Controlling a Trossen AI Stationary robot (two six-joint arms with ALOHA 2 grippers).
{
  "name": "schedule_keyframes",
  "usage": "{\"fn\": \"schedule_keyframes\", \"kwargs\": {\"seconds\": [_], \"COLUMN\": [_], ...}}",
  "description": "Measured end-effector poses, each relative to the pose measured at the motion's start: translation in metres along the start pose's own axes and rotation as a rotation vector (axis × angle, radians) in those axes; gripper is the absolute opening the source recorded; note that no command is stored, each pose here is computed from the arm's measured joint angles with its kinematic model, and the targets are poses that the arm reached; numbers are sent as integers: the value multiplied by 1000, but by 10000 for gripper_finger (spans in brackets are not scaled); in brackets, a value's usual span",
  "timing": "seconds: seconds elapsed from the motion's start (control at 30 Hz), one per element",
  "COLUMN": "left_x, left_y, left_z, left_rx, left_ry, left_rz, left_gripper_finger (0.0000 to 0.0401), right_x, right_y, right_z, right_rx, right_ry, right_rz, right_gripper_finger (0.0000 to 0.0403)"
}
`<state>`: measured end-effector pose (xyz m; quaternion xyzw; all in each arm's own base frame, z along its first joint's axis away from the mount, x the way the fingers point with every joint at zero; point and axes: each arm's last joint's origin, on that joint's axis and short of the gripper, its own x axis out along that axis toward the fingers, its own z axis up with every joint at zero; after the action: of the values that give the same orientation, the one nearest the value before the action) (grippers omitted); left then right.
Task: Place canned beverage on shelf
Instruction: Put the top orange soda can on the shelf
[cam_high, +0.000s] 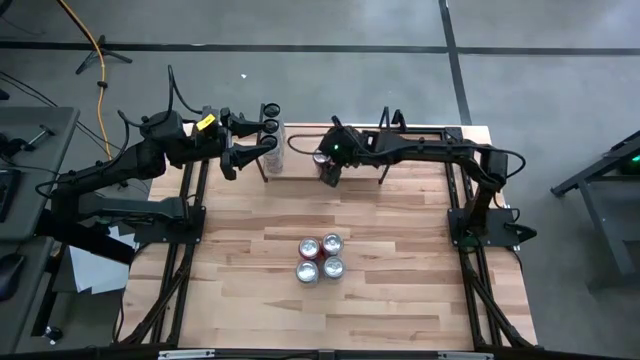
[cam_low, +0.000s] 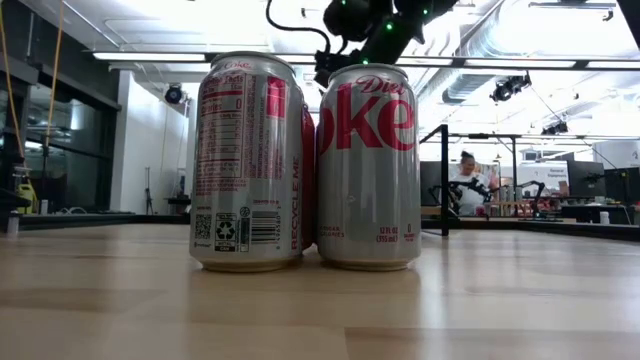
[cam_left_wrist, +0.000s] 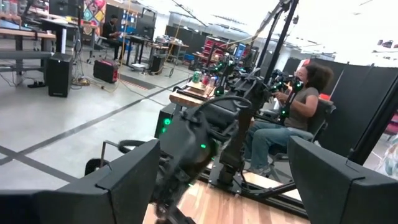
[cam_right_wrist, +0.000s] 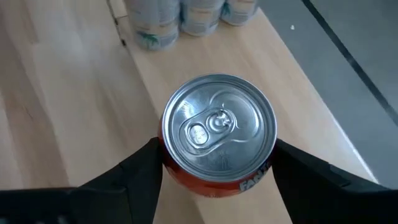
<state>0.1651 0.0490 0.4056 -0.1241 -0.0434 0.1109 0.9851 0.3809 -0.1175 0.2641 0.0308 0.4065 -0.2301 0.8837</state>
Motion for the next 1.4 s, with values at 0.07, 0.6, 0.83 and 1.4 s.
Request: {"fn": "schedule_keyframes", "kwargs": {"seconds": [0.07,0.6,0.83,1.4], "left_x": [0,0,0,0], "left_y": [0,0,0,0], "left_z": [0,0,0,0], "left_rx": [-1,1,1,0], "left_ry": [0,0,0,0], "left_rz": [0,0,0,0], "left_gripper_finger": [304,304,304,304], "right_x": [2,6,6,5], "right_y": [-9,-33,-33,-34], "right_z": [0,0,0,-2], "right_rx": [-7,-41,-42,-33], "right_ry": [4,6,6,27], "right_rz": [31,97,94,85], "right_gripper_finger": [252,292,298,304]}}
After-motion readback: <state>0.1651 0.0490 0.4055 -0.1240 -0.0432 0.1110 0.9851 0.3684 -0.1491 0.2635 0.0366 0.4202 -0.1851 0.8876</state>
